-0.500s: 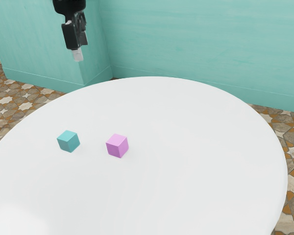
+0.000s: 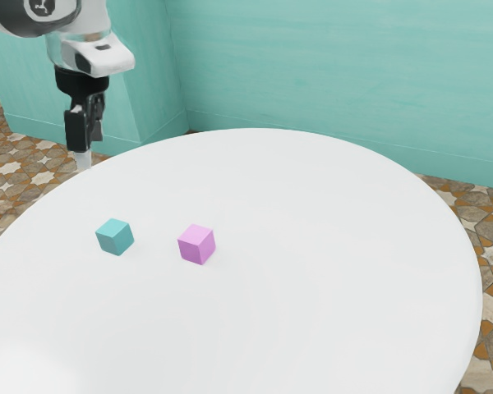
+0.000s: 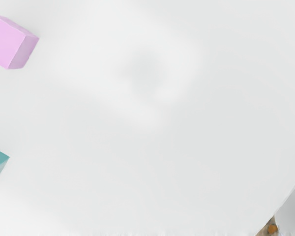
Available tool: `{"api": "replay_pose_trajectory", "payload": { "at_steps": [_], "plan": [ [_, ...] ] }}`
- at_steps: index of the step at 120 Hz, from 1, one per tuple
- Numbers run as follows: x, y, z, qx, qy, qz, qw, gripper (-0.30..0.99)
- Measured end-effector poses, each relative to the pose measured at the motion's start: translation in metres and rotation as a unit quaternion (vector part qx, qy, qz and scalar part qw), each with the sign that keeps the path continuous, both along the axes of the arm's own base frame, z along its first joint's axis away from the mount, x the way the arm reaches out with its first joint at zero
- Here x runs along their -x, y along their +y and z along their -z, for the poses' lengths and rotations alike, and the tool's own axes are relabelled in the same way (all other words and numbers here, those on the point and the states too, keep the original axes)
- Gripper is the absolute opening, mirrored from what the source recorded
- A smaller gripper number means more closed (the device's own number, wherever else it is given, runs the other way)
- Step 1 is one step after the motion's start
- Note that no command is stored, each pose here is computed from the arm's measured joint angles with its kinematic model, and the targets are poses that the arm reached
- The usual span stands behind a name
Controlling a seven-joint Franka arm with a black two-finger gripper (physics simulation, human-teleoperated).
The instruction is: Pick up the blue block with one arm, and put the blue block on the pink block with one arm
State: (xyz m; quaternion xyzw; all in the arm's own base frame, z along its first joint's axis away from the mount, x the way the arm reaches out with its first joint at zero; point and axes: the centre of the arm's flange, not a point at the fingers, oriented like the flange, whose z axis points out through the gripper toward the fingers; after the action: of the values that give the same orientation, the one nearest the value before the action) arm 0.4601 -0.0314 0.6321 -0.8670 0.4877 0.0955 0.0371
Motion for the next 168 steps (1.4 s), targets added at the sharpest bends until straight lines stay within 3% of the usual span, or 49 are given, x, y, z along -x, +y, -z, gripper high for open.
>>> {"api": "replay_pose_trajectory", "payload": {
  "at_steps": [16, 36, 62, 94, 114, 136, 168],
  "plan": [
    [-0.008, 0.030, 0.024, 0.001, -0.011, 0.023, 1.000, 0.69],
    [-0.004, 0.079, 0.089, 0.023, 0.028, 0.064, 0.997, 0.69],
    [-0.011, 0.117, 0.132, 0.037, -0.024, 0.161, 0.986, 0.69],
    [-0.043, 0.169, 0.199, 0.042, -0.052, 0.222, 0.973, 0.69],
    [-0.086, 0.185, 0.231, 0.044, -0.057, 0.259, 0.963, 0.69],
    [-0.096, 0.222, 0.261, 0.060, -0.057, 0.255, 0.963, 0.69],
    [-0.133, 0.234, 0.287, 0.069, -0.063, 0.280, 0.955, 0.69]
  ]
}}
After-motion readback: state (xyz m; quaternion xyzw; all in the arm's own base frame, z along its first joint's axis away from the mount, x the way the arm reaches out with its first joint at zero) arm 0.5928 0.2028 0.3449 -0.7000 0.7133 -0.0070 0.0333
